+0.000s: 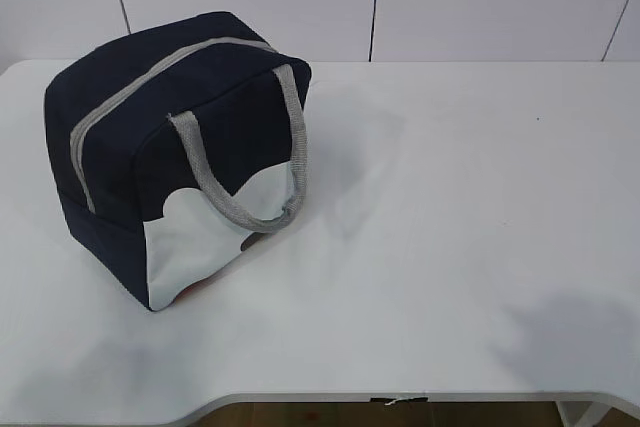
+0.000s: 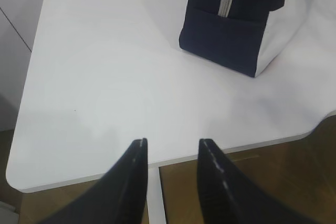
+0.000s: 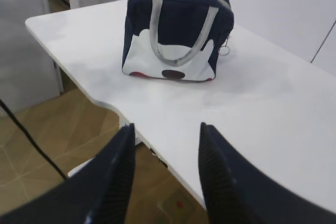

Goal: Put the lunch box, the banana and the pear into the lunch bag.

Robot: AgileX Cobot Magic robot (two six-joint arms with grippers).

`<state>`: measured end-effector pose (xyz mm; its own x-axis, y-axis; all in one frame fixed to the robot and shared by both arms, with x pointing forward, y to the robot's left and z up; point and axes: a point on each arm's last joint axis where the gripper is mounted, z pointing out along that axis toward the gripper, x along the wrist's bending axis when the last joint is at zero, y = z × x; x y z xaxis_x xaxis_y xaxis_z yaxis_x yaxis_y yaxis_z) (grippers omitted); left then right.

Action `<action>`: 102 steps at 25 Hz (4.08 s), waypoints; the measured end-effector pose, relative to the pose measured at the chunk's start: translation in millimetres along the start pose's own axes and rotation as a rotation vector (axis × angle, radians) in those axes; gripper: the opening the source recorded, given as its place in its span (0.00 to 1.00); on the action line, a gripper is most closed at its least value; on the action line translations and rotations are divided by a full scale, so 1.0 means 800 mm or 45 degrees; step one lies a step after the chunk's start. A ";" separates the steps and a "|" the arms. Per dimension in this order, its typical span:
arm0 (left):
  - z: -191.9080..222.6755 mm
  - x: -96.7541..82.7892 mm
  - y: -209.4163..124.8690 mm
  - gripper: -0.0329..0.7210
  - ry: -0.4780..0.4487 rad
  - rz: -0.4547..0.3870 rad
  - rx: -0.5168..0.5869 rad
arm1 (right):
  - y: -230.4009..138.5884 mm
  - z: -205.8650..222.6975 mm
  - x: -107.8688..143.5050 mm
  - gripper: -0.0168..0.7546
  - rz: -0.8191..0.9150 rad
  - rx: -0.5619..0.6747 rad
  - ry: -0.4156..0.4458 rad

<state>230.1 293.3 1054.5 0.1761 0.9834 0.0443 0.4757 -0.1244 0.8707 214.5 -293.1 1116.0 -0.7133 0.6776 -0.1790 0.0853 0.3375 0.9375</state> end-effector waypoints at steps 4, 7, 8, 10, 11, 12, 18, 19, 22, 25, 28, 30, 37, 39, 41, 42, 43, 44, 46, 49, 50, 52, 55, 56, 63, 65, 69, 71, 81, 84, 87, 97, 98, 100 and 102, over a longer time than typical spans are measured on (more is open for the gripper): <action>0.000 0.000 0.000 0.37 0.000 0.000 0.000 | -0.016 -0.006 0.006 0.45 0.038 0.020 0.012; 0.000 0.000 0.000 0.37 0.000 0.000 0.000 | -0.028 -0.010 0.010 0.45 0.061 0.006 0.010; 0.000 0.000 0.000 0.37 0.000 0.000 0.000 | -0.032 -0.008 0.011 0.45 0.070 0.017 0.013; 0.000 0.000 0.000 0.37 0.000 0.000 0.000 | -0.039 -0.003 0.011 0.45 0.082 0.056 0.014; 0.000 0.000 0.000 0.37 0.000 0.000 0.000 | -0.042 -0.001 0.010 0.45 0.085 0.077 0.012; 0.000 0.000 0.000 0.37 0.000 0.000 0.000 | -0.045 0.001 0.010 0.45 0.087 0.094 0.011; 0.000 0.000 0.000 0.37 0.000 0.000 0.000 | -0.059 0.013 0.008 0.45 0.087 0.173 -0.009; 0.000 0.000 0.000 0.37 0.000 0.000 0.000 | -0.061 0.016 0.008 0.45 0.089 0.186 -0.008; 0.000 0.000 0.000 0.37 0.000 0.000 0.000 | -0.068 0.023 0.008 0.45 0.093 0.207 -0.007; 0.000 0.000 0.000 0.37 0.000 0.000 0.000 | -0.073 0.028 0.008 0.45 0.095 0.223 -0.006; 0.000 0.000 0.000 0.37 0.000 0.000 0.000 | -0.073 0.028 0.008 0.45 0.095 0.218 -0.008; 0.000 0.000 0.000 0.37 0.000 0.000 0.000 | -0.073 0.028 0.007 0.45 0.099 0.218 -0.011; 0.000 0.000 0.000 0.37 0.000 0.000 0.000 | -0.085 0.033 0.009 0.45 0.103 0.319 0.005; 0.000 0.000 0.000 0.37 0.000 0.000 0.000 | -0.086 0.032 0.009 0.45 0.101 0.322 0.004; 0.000 0.000 0.000 0.37 0.000 0.000 0.000 | -0.086 0.032 0.009 0.45 0.101 0.323 0.004; 0.000 0.000 0.000 0.37 0.000 0.000 0.000 | -0.086 0.032 0.009 0.45 0.101 0.323 0.004; 0.000 0.000 0.000 0.37 0.000 0.000 0.000 | -0.086 0.032 0.009 0.45 0.101 0.323 0.004; 0.000 0.000 0.000 0.37 0.000 0.000 0.000 | -0.086 0.032 0.009 0.45 0.101 0.323 0.004; 0.000 0.000 0.000 0.37 0.000 0.000 0.000 | -0.086 0.032 0.009 0.45 0.105 0.323 0.004; 0.000 0.000 0.000 0.37 0.000 0.000 0.000 | -0.086 0.032 0.009 0.45 0.106 0.323 0.004; 0.000 0.000 0.000 0.37 0.000 0.000 0.000 | -0.086 0.032 0.009 0.45 0.106 0.323 0.004; 0.000 0.000 0.000 0.37 0.000 0.000 0.000 | -0.086 0.032 0.009 0.45 0.106 0.323 0.003; 0.000 0.000 0.000 0.37 0.000 0.000 0.000 | -0.086 0.032 0.009 0.45 0.105 0.326 0.002; 0.000 0.000 0.000 0.37 0.000 0.000 0.000 | -0.086 0.032 0.009 0.45 0.107 0.326 -0.003; 0.000 0.000 0.000 0.37 0.000 0.000 0.000 | -0.085 0.036 0.010 0.45 0.196 0.354 -0.190; 0.000 0.000 0.000 0.37 0.000 0.000 0.000 | -0.084 0.037 0.010 0.45 0.227 0.364 -0.258; 0.000 0.000 0.000 0.37 0.000 0.000 0.000 | -0.084 0.039 0.011 0.45 0.277 0.380 -0.365; 0.000 0.000 0.000 0.37 0.000 0.000 0.000 | -0.083 0.040 0.011 0.45 0.297 0.386 -0.410; 0.000 0.000 0.000 0.37 0.000 0.000 0.000 | -0.082 0.043 0.011 0.45 0.383 0.410 -0.594; 0.000 0.000 0.000 0.37 0.000 0.000 0.000 | -0.082 0.043 0.011 0.44 0.396 0.413 -0.622; 0.000 0.000 0.000 0.37 0.000 0.000 0.000 | -0.082 0.044 0.011 0.44 0.402 0.416 -0.635; 0.000 0.000 0.000 0.37 -0.047 0.019 -0.003 | -0.082 0.044 0.011 0.44 0.402 0.416 -0.635; 0.000 0.000 0.000 0.37 -0.058 0.023 -0.004 | -0.082 0.044 0.011 0.44 0.402 0.416 -0.635; 0.000 0.000 0.000 0.37 -0.066 0.027 -0.004 | -0.082 0.044 0.011 0.44 0.402 0.416 -0.635; 0.000 -0.001 0.000 0.37 -0.068 0.026 -0.004 | -0.082 0.044 0.011 0.44 0.402 0.416 -0.635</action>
<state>229.7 292.9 1054.6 0.2318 0.9721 0.0361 0.4686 -0.1441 0.8716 227.0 -286.4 1042.5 -0.2198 0.9703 -0.1009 0.4991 0.2007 0.8430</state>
